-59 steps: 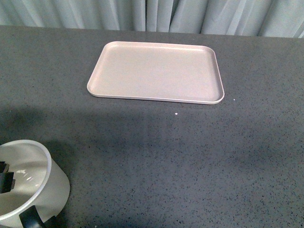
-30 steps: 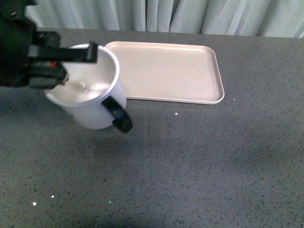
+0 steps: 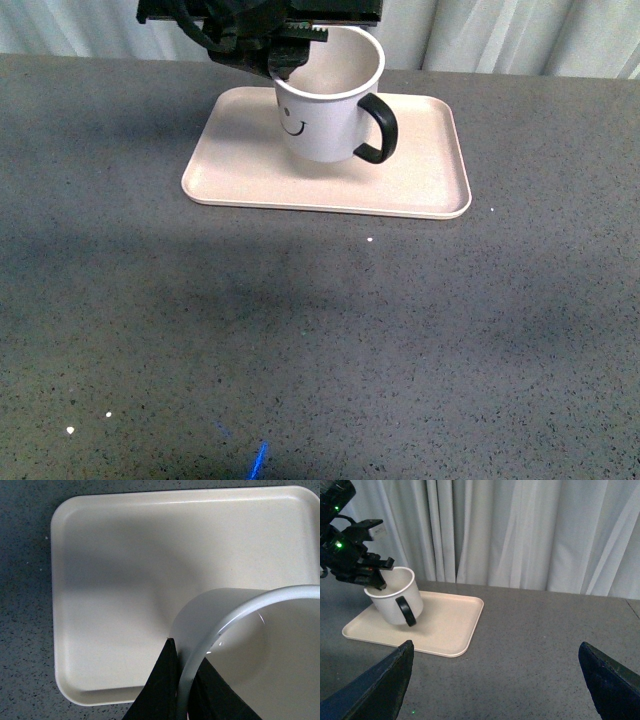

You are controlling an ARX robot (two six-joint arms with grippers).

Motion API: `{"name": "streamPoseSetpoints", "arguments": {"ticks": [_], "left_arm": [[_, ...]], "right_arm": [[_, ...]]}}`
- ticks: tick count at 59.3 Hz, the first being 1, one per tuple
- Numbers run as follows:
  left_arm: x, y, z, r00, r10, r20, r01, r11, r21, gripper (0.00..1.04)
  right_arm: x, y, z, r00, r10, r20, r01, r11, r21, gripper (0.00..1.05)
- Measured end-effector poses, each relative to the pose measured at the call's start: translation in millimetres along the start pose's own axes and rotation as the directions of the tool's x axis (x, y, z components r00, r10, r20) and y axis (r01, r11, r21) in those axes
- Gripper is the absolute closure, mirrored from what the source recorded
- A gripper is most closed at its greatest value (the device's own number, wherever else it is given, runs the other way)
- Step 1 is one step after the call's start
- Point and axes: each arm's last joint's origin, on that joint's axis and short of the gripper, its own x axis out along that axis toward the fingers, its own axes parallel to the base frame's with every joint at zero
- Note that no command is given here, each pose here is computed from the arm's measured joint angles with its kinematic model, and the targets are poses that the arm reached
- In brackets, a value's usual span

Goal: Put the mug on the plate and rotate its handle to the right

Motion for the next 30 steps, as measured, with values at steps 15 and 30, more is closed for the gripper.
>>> {"name": "streamPoseSetpoints", "arguments": {"ticks": [15, 30], "left_arm": [[29, -9, 0, 0.997, 0.028, -0.068, -0.027, 1.0, 0.014, 1.03], [41, -15, -2, 0.994, 0.016, -0.105, -0.013, 1.0, 0.028, 1.0]], "right_arm": [[0, 0, 0, 1.0, 0.0, 0.0, 0.0, 1.0, 0.0, 0.09], [0, 0, 0, 1.0, 0.0, 0.0, 0.0, 1.0, 0.0, 0.09]]}}
